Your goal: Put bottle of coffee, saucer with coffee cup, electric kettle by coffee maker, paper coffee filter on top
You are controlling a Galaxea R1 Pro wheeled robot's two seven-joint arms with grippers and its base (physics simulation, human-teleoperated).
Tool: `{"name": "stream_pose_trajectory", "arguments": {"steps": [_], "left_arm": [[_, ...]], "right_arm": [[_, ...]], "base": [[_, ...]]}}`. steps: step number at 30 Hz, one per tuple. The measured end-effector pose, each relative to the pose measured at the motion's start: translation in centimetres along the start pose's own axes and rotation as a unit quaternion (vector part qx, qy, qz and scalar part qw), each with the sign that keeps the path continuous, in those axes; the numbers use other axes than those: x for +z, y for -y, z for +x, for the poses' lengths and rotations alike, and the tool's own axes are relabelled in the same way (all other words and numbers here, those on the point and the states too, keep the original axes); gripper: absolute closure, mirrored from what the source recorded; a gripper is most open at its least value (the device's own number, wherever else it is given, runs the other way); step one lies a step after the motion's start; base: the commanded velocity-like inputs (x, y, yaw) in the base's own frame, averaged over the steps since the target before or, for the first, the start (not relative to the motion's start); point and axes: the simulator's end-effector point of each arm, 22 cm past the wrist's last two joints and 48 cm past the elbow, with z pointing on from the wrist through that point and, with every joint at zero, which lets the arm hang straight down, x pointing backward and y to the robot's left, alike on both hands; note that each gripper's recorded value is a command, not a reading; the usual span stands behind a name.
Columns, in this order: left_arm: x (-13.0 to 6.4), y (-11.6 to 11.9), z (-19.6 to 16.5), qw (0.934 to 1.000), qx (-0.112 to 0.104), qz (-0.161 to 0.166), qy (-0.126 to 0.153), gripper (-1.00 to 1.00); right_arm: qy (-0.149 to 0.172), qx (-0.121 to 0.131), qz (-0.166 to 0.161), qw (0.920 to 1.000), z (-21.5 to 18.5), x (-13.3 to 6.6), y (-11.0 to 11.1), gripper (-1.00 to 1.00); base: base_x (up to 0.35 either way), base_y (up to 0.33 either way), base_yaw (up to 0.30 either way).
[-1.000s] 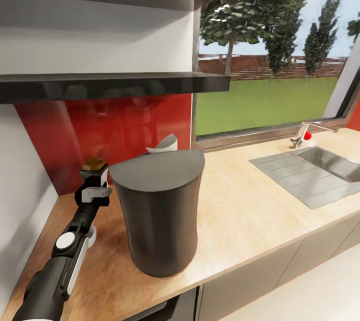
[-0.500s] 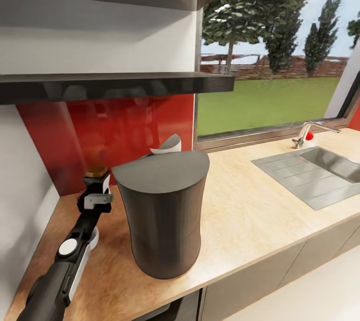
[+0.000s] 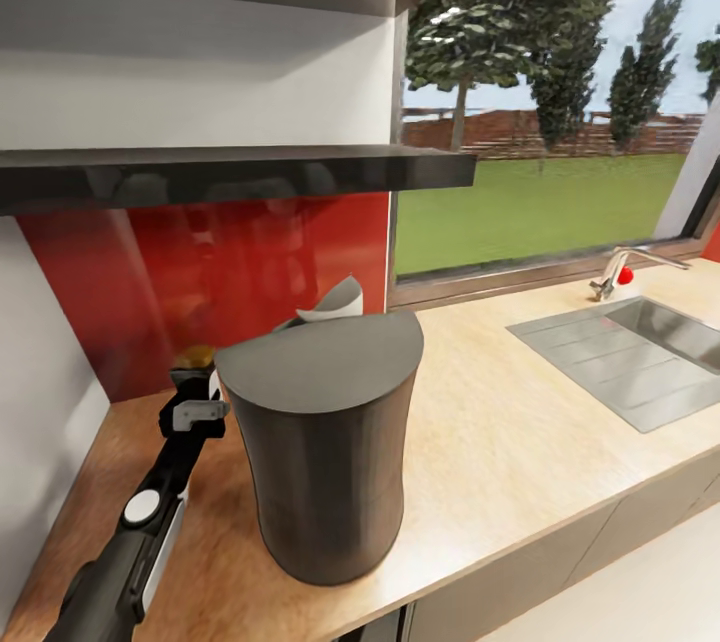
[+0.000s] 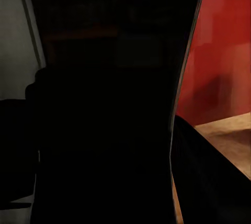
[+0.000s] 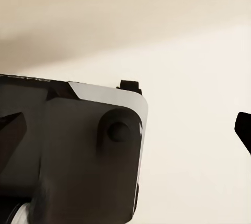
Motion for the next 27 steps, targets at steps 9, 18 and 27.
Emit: {"name": "stream_pose_trajectory", "arguments": {"steps": [9, 18, 27], "left_arm": [[-0.6, 0.5, 2.9, 0.9999, -0.002, 0.005, -0.011, 1.00], [-1.0, 0.8, 4.5, 0.9997, -0.006, 0.003, -0.023, 1.00], [-1.0, 2.2, 4.7, 0.9995, -0.015, 0.009, -0.025, 1.00]], "right_arm": [[0.000, 0.000, 0.001, 1.0000, 0.0, 0.0, 0.2, -1.00], [0.000, 0.000, 0.005, 1.0000, 0.1, 0.0, 0.7, -1.00], [0.000, 0.000, 0.005, 1.0000, 0.1, 0.0, 0.7, -1.00]], "base": [[0.004, 0.000, 0.000], [0.000, 0.000, 0.000], [0.000, 0.000, 0.000]]}}
